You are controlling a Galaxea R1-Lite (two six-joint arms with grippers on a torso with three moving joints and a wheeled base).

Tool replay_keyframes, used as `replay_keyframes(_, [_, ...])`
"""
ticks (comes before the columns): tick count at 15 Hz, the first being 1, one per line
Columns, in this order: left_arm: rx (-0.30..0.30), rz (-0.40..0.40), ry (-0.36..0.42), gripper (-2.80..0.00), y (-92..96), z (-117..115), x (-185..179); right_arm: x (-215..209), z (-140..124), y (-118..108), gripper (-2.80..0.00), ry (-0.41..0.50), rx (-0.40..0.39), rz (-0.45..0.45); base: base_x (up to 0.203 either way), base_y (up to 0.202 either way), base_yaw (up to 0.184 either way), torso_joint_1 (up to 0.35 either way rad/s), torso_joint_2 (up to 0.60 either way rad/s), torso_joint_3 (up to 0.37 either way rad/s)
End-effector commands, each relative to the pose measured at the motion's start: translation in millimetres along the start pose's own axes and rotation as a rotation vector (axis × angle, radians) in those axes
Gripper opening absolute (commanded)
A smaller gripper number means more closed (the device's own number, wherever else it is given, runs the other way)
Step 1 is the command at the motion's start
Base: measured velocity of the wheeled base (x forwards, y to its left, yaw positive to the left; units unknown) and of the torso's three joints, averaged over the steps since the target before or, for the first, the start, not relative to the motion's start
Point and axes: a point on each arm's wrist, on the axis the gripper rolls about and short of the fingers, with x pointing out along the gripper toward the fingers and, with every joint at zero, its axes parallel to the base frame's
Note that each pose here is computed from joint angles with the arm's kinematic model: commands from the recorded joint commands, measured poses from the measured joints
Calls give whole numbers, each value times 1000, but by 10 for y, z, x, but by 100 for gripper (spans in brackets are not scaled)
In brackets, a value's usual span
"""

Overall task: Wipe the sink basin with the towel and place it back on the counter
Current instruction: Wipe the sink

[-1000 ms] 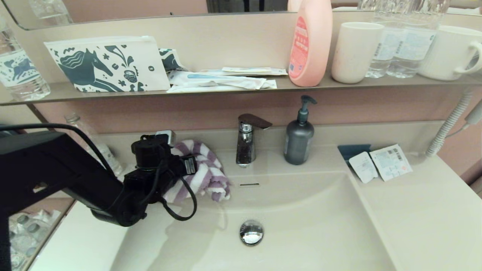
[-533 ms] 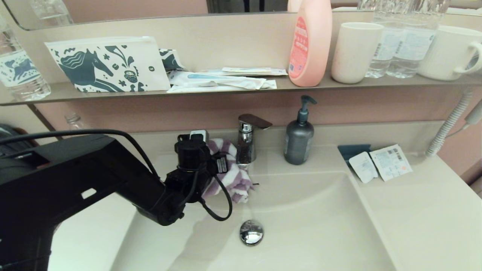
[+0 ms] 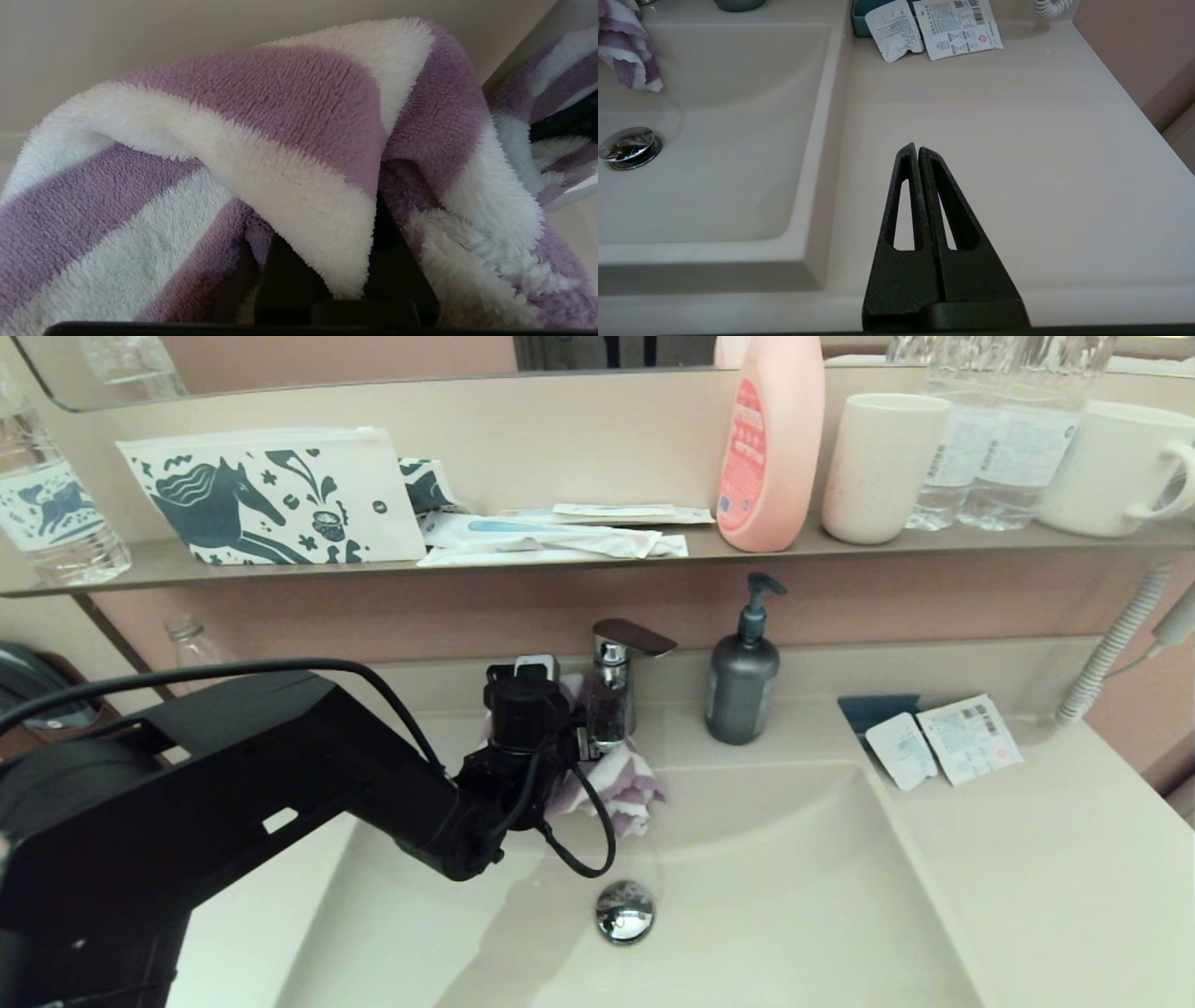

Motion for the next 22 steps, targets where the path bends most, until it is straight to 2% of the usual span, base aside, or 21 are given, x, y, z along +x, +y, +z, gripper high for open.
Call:
replay_keyframes(1, [-1, 6, 7, -280, 29, -30, 2, 1, 0, 0, -280, 2, 0, 1, 0, 0, 0, 0, 0, 0])
replay_keyframes(5, [-29, 42, 21, -280, 235, -12, -76, 1, 0, 0, -280, 1, 0, 1, 0, 0, 0, 0, 0, 0])
replay_keyframes(9, [-56, 93, 47, -280, 862, 4, -246, 1, -1, 0, -280, 2, 0, 1, 0, 0, 0, 0, 0, 0])
replay_keyframes(13, [-63, 160, 13, -280, 1506, 171, -267, 1, 0, 0, -280, 1, 0, 1, 0, 0, 0, 0, 0, 0])
replay_keyframes(15, [-73, 190, 16, -280, 1781, 180, -270, 1, 0, 0, -280, 1, 0, 1, 0, 0, 0, 0, 0, 0])
replay_keyframes(17, [-80, 195, 24, -280, 1916, 164, -285, 1, -1, 0, -280, 2, 0, 1, 0, 0, 0, 0, 0, 0])
replay_keyframes(22, [-53, 201, 29, -280, 1958, 162, -308, 1, 1, 0, -280, 0, 0, 1, 0, 0, 0, 0, 0, 0])
